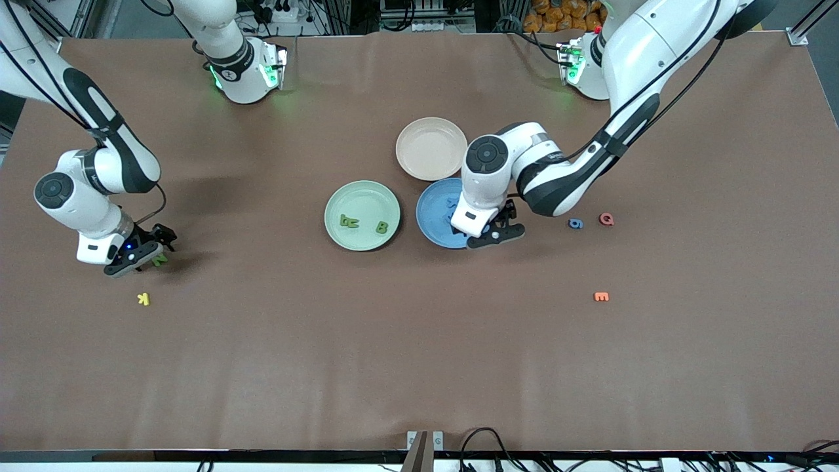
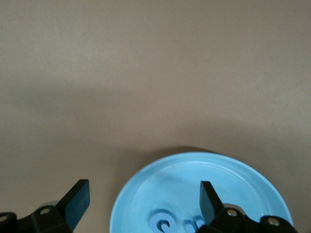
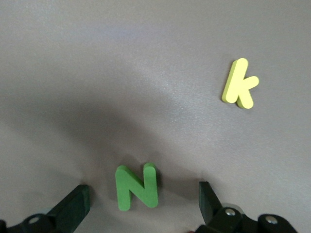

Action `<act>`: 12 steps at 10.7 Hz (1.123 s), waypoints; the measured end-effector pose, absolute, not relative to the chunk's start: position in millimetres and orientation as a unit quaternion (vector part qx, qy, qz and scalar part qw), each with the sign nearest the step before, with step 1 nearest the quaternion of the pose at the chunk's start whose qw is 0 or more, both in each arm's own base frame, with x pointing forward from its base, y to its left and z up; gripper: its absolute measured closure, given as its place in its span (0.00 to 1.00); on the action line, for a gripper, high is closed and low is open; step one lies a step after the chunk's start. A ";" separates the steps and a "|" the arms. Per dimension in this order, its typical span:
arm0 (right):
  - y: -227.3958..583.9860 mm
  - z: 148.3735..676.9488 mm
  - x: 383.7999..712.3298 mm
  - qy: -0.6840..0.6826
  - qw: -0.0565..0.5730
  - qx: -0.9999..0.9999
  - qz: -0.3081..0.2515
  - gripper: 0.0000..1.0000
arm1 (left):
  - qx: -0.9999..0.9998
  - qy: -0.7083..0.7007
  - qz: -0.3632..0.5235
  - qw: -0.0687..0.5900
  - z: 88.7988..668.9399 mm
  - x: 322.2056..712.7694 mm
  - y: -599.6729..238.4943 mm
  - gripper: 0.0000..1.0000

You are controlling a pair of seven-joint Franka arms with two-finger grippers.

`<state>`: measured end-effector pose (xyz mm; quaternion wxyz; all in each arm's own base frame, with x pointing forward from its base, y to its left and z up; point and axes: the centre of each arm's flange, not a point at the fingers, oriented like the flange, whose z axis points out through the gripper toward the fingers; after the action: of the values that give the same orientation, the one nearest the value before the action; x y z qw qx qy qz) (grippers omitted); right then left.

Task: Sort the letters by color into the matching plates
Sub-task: 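Grasp the green N with the right gripper while the left gripper returns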

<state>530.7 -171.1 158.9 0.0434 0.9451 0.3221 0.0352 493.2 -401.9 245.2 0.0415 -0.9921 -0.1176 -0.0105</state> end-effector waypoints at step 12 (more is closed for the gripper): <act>-157.9 163.0 540.6 0.331 0.041 0.941 0.053 0.00 | -0.994 -0.088 -0.007 0.063 254.8 531.4 -344.4 0.00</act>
<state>540.6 -157.9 163.0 0.0407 0.9414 0.3307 0.0530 531.4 -344.4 254.8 0.0626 -0.9941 -0.0884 -0.0070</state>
